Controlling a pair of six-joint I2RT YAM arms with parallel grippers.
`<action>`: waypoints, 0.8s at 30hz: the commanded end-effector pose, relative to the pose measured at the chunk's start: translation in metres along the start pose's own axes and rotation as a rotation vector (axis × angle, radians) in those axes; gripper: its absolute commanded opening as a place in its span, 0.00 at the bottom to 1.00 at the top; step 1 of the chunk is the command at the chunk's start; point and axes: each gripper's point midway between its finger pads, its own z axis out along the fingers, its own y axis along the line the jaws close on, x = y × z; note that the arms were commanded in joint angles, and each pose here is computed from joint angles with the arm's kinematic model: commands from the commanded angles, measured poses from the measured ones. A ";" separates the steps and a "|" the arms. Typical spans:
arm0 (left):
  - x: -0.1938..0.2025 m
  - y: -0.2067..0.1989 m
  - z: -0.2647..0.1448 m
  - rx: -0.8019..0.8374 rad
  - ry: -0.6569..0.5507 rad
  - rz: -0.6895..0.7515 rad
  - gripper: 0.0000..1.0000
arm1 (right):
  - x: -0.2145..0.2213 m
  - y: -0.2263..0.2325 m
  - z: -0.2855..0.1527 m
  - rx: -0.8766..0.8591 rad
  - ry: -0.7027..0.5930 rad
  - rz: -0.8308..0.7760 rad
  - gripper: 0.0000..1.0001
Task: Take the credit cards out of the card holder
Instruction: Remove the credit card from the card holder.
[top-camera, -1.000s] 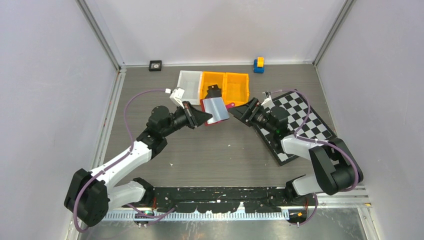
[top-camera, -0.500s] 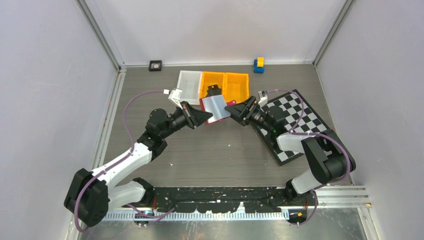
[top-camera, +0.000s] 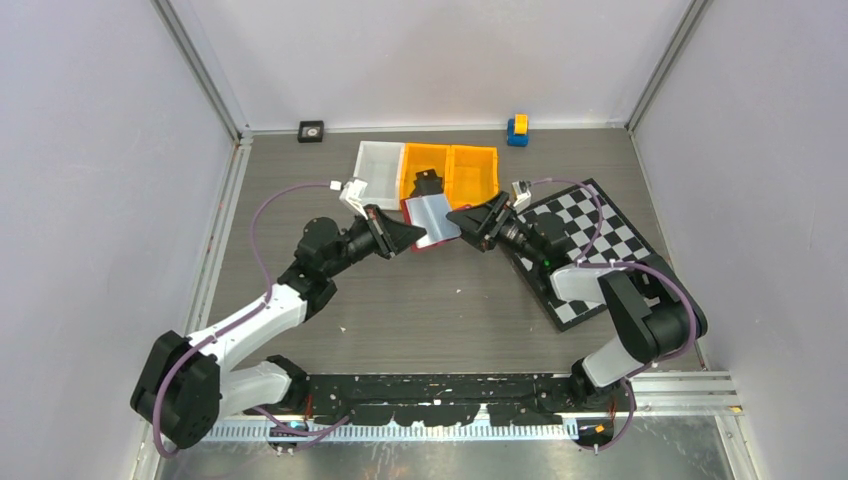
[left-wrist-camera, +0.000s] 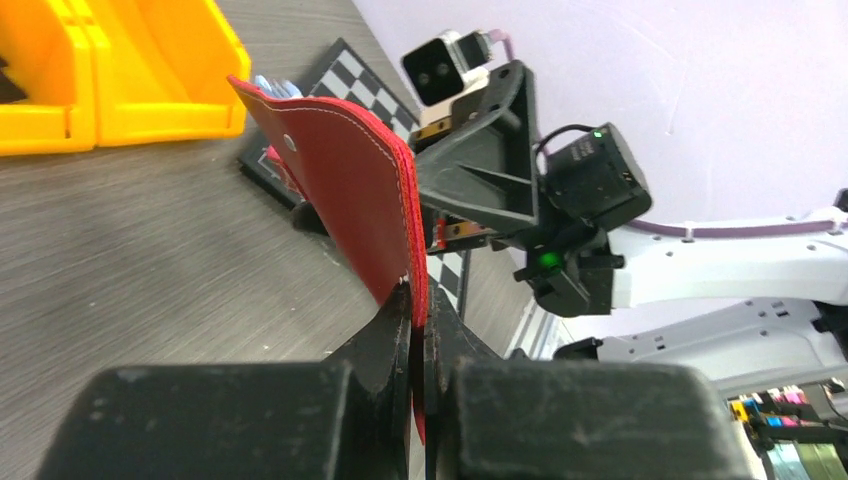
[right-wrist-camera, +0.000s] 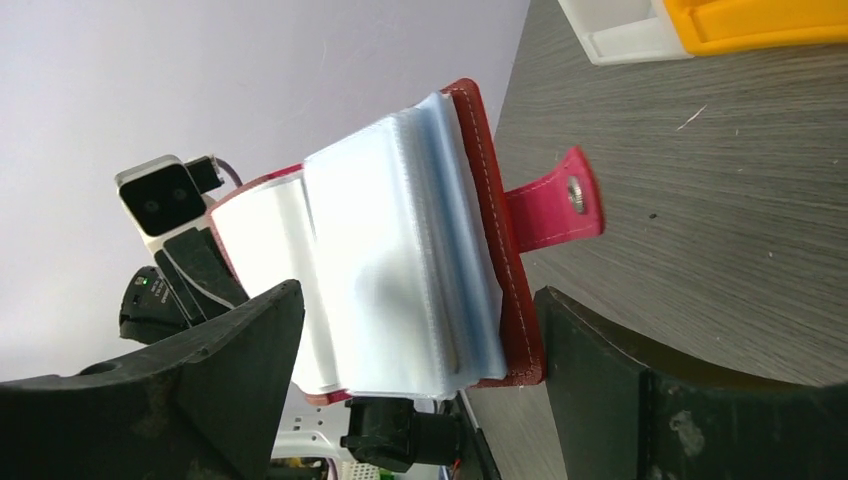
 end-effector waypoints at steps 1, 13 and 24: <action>-0.013 0.012 0.001 -0.084 -0.047 0.035 0.00 | -0.008 0.035 -0.002 -0.094 -0.030 -0.072 0.86; 0.007 0.027 0.018 -0.107 0.062 -0.009 0.00 | -0.024 0.031 -0.020 -0.029 -0.138 -0.159 0.73; 0.024 0.040 0.031 -0.114 0.139 -0.050 0.00 | -0.022 0.035 -0.019 -0.051 -0.126 -0.165 0.64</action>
